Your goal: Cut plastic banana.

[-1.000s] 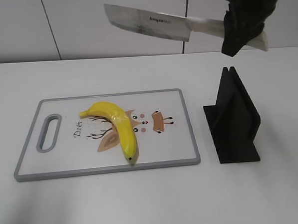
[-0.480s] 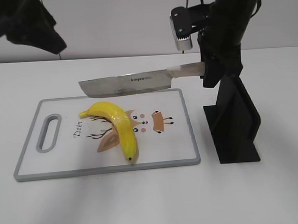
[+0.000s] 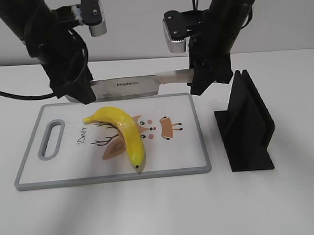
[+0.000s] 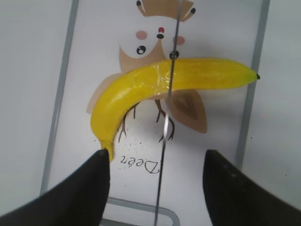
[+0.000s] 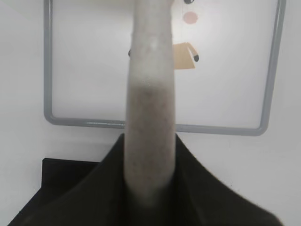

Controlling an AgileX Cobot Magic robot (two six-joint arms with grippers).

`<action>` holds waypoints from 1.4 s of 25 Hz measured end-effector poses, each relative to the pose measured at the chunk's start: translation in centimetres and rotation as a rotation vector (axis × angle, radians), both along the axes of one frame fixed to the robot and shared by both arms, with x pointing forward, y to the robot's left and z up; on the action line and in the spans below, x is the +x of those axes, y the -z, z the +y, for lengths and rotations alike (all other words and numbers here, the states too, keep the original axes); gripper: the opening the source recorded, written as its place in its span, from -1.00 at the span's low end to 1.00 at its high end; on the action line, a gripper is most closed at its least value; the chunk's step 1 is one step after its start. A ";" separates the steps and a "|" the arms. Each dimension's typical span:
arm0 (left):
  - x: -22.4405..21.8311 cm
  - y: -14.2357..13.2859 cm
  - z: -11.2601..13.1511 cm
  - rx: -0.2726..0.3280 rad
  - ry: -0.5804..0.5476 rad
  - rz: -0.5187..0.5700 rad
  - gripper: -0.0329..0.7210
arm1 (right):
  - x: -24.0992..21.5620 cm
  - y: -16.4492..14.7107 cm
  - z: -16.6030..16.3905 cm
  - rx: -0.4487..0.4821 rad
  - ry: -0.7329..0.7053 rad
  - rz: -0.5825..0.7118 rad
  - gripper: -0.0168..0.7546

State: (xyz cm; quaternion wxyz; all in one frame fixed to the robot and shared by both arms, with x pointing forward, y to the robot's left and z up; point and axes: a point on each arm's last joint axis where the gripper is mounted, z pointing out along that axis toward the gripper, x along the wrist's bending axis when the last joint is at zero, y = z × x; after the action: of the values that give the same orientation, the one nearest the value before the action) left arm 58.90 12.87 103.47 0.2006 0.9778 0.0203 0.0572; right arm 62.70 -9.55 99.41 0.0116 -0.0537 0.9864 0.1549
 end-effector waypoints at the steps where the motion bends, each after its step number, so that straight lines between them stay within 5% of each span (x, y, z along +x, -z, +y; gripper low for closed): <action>1: 0.2 0.4 -0.1 0.003 -0.001 0.002 0.54 | 0.1 0.0 0.1 0.008 0.000 0.000 -0.52; 3: 0.5 1.0 -0.1 0.009 0.000 0.006 0.24 | 0.3 0.2 0.2 0.013 0.000 0.004 -0.52; 6: 0.8 1.6 -0.2 0.017 0.000 0.004 -0.56 | 0.4 0.8 0.3 0.009 -0.001 0.017 -0.52; 9: 0.9 1.8 -0.2 0.028 0.004 0.001 -0.84 | 0.5 1.1 0.4 0.012 0.004 0.016 -0.52; 16: 1.5 3.7 -0.3 0.031 -0.077 0.033 -0.90 | 0.9 1.8 0.5 0.013 0.041 0.017 -0.52; 21: 0.8 11.3 -0.4 0.052 -0.209 0.016 -0.86 | 1.7 8.1 0.9 -0.085 0.068 0.098 -0.48; 24: 0.0 12.7 -0.7 0.066 -0.208 -0.032 -0.86 | 1.6 9.9 1.3 -0.156 0.054 0.116 -0.45; 35: -1.4 9.6 -0.2 0.093 -0.162 -0.064 -0.88 | 0.6 5.6 2.1 -0.138 0.060 0.053 -0.46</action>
State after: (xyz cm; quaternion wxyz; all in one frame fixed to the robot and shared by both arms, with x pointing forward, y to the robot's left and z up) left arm 57.52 12.70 93.85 0.1501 0.9789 0.0904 0.1053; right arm 63.27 -7.48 93.77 -0.0138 -0.0204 0.9958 0.0876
